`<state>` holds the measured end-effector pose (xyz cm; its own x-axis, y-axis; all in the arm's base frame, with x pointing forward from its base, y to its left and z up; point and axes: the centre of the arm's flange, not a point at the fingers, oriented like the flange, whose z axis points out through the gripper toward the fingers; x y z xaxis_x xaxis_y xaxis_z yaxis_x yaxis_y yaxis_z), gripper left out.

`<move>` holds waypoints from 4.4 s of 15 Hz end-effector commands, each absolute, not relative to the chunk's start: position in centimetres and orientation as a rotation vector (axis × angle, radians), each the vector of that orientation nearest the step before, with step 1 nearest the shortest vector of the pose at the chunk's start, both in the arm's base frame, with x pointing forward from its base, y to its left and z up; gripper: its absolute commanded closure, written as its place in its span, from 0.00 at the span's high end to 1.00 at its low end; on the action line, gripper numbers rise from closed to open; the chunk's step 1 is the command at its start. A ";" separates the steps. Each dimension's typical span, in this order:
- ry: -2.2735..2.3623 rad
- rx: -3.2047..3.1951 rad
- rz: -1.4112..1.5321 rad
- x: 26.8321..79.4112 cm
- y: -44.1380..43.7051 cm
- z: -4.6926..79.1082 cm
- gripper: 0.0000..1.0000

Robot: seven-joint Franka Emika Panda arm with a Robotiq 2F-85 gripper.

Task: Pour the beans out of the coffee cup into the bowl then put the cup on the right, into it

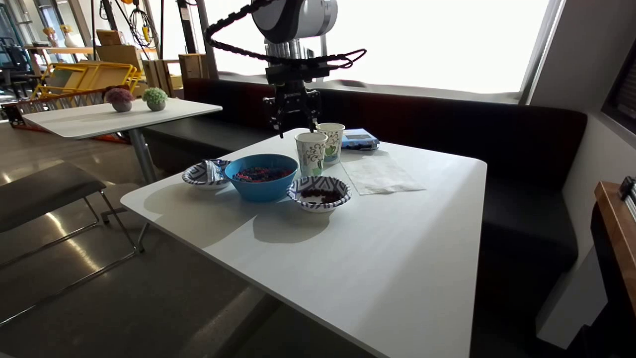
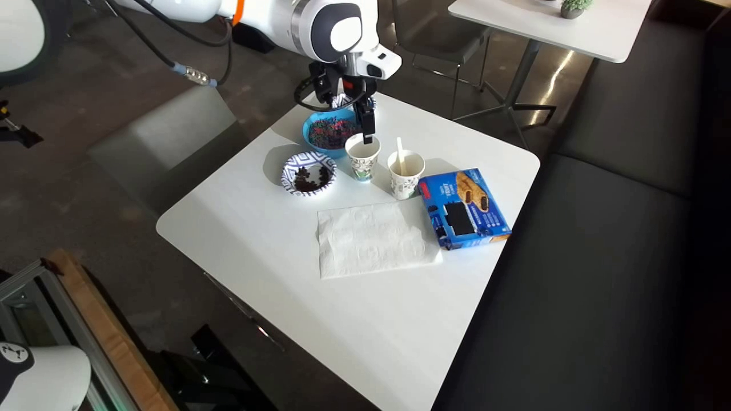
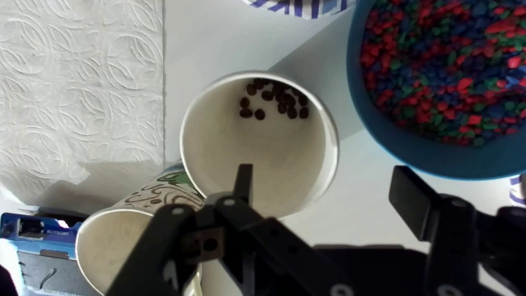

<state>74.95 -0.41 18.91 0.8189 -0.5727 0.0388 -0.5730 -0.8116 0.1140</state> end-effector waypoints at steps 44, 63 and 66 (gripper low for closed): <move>-0.148 3.717 -0.003 62.6 -2.1 21.4 0.01; 0.193 4.291 -0.301 62.1 -6.0 12.6 0.01; 0.202 4.348 -0.363 62.8 -6.0 11.1 0.01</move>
